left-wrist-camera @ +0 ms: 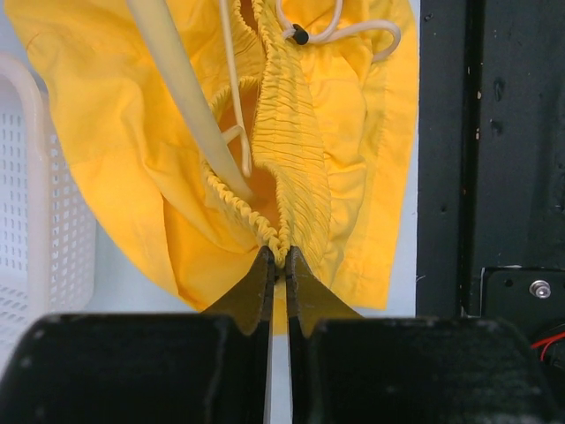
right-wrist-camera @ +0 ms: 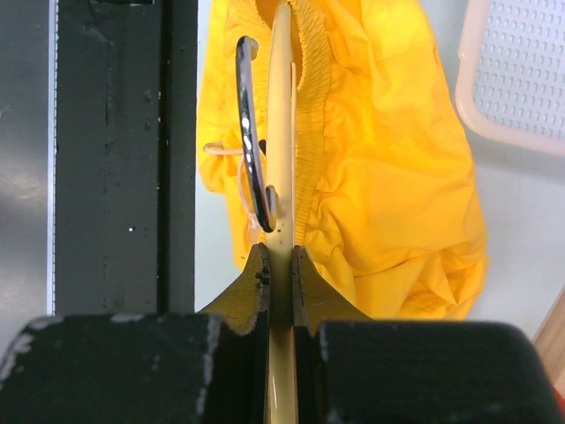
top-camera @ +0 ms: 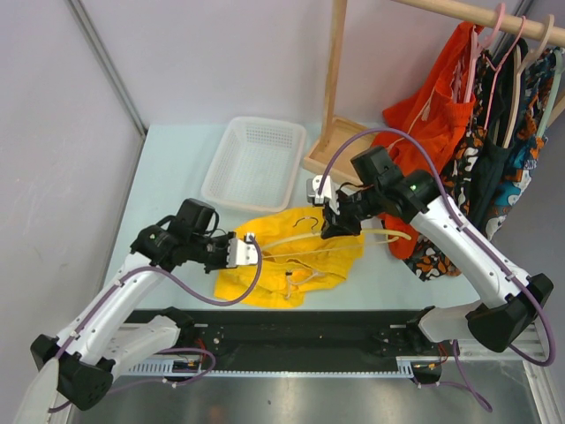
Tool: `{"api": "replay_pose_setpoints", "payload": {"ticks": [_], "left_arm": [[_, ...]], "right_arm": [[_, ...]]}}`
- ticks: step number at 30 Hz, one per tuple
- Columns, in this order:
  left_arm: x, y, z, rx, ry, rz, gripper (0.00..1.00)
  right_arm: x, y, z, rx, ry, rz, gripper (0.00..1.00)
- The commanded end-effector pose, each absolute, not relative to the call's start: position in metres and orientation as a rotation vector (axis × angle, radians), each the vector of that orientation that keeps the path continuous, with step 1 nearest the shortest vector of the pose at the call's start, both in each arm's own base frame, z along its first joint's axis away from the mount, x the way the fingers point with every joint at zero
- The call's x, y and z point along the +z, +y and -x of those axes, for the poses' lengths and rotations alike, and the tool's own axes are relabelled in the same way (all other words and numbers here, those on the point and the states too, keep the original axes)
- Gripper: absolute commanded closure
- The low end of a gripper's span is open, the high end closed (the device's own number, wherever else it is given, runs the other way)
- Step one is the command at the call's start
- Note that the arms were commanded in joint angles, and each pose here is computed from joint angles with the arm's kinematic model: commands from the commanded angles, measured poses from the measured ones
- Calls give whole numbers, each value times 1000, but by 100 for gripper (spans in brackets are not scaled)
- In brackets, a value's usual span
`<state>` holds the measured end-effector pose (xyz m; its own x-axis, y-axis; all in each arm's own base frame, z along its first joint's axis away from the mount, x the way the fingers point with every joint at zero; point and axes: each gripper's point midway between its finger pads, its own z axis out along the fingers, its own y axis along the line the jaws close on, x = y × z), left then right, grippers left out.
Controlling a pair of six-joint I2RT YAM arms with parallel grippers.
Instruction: Place the shorts on the hanger
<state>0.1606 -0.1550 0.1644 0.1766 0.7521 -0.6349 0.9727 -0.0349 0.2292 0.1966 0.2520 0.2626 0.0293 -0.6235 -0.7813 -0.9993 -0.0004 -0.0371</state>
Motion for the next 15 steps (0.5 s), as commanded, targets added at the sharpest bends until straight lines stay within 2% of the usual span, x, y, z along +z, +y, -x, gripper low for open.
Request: {"api": "replay_pose_setpoints", "payload": {"ticks": [1, 5, 15], "left_arm": [[161, -154, -159, -440, 1592, -1893, 96], [168, -164, -166, -461, 1601, -1846, 96], [205, -188, -175, -559, 1567, -1703, 98]], "right_arm": [[291, 252, -201, 693, 1500, 1722, 100], [289, 253, -197, 667, 1487, 1753, 100], [277, 273, -178, 856, 1526, 1723, 100]]}}
